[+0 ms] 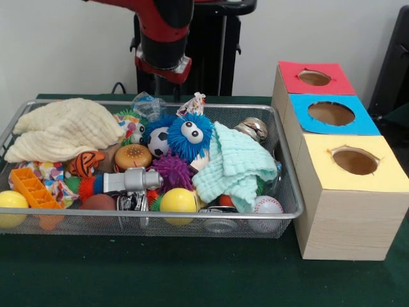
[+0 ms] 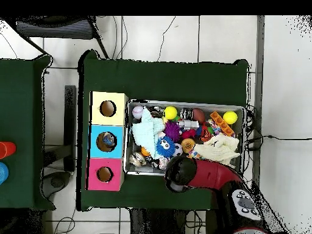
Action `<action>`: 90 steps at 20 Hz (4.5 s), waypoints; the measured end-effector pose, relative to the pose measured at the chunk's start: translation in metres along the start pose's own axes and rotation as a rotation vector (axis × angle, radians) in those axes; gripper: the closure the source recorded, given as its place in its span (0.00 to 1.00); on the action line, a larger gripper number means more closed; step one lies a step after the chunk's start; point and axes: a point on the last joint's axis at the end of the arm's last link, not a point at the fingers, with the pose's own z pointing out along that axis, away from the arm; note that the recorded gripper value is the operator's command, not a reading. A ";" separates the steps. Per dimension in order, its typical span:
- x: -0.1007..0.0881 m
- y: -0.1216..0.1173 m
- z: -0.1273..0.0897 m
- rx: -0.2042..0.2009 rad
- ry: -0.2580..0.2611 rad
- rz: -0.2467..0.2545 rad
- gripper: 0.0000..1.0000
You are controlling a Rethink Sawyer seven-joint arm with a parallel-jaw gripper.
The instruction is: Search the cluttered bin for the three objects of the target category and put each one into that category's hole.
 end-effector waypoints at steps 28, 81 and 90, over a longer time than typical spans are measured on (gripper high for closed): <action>0.013 0.007 0.028 0.044 0.010 -0.024 0.00; 0.014 -0.031 0.028 -0.044 -0.202 0.048 0.00; 0.018 -0.027 0.013 -0.039 -0.210 0.038 0.00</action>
